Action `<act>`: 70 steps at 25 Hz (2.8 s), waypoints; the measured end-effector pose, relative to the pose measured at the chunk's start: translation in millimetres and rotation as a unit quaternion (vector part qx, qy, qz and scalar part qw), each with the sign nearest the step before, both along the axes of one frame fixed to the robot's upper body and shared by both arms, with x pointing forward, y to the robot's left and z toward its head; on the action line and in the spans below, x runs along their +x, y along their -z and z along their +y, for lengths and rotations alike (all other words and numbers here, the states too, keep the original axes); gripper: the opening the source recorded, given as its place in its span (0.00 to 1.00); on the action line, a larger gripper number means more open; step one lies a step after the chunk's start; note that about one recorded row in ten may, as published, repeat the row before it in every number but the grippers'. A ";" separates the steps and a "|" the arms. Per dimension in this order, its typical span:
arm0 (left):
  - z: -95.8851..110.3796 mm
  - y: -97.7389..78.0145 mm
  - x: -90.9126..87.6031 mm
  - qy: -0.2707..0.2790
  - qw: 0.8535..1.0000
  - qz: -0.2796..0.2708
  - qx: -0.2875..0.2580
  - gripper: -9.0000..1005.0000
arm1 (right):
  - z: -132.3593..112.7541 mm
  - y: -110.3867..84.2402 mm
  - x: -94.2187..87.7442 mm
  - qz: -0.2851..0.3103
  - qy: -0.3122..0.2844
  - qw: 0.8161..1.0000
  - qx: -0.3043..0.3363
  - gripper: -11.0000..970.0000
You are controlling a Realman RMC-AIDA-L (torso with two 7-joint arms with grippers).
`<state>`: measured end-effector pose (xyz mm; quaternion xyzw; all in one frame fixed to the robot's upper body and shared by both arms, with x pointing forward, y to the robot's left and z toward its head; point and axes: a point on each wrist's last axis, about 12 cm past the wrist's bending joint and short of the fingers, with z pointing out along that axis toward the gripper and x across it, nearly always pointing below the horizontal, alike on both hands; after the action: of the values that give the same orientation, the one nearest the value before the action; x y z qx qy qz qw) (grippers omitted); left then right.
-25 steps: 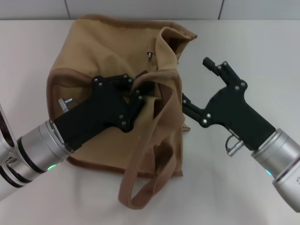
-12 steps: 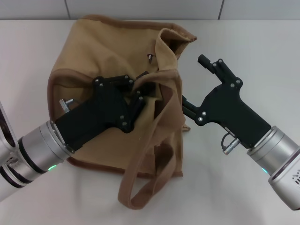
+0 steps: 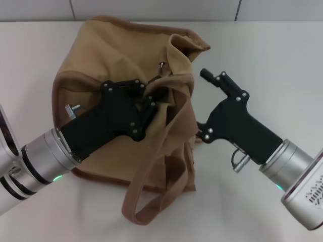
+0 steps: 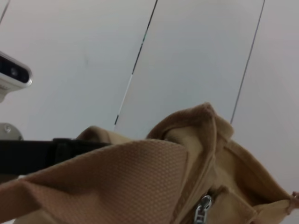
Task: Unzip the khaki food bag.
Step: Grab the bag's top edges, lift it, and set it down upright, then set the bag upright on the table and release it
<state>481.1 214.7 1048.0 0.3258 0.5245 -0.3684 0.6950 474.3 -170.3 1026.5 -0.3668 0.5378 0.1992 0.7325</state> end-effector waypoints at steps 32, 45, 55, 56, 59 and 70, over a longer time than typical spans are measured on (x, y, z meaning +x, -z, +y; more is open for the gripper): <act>-1.8 2.6 0.4 -0.003 1.000 0.010 0.005 0.08 | 3.0 -4.8 -1.0 -0.015 0.007 1.000 0.014 0.22; 14.7 -8.7 -1.4 -0.129 0.985 -0.003 -0.114 0.08 | -2.5 7.9 -6.1 0.011 0.011 1.000 -0.019 0.04; 31.8 -6.9 -8.7 -0.203 0.966 0.005 -0.162 0.08 | -18.7 20.3 -20.2 0.036 0.040 0.998 -0.028 0.11; 31.4 -6.4 -8.3 -0.203 0.966 0.008 -0.160 0.08 | -19.0 20.4 -19.8 0.037 0.042 0.998 -0.028 0.11; 31.1 -5.4 -8.9 -0.203 0.966 0.011 -0.159 0.08 | -21.1 20.9 -14.8 0.042 0.058 0.997 -0.030 0.13; 31.6 -3.2 -11.8 -0.195 0.969 0.015 -0.150 0.08 | -6.9 19.1 18.6 0.060 0.054 0.994 -0.074 0.38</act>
<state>469.2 246.3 1051.2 0.1035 0.5271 -0.3047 0.7865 492.9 -177.2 1007.5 -0.3780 0.6130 0.1402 0.6795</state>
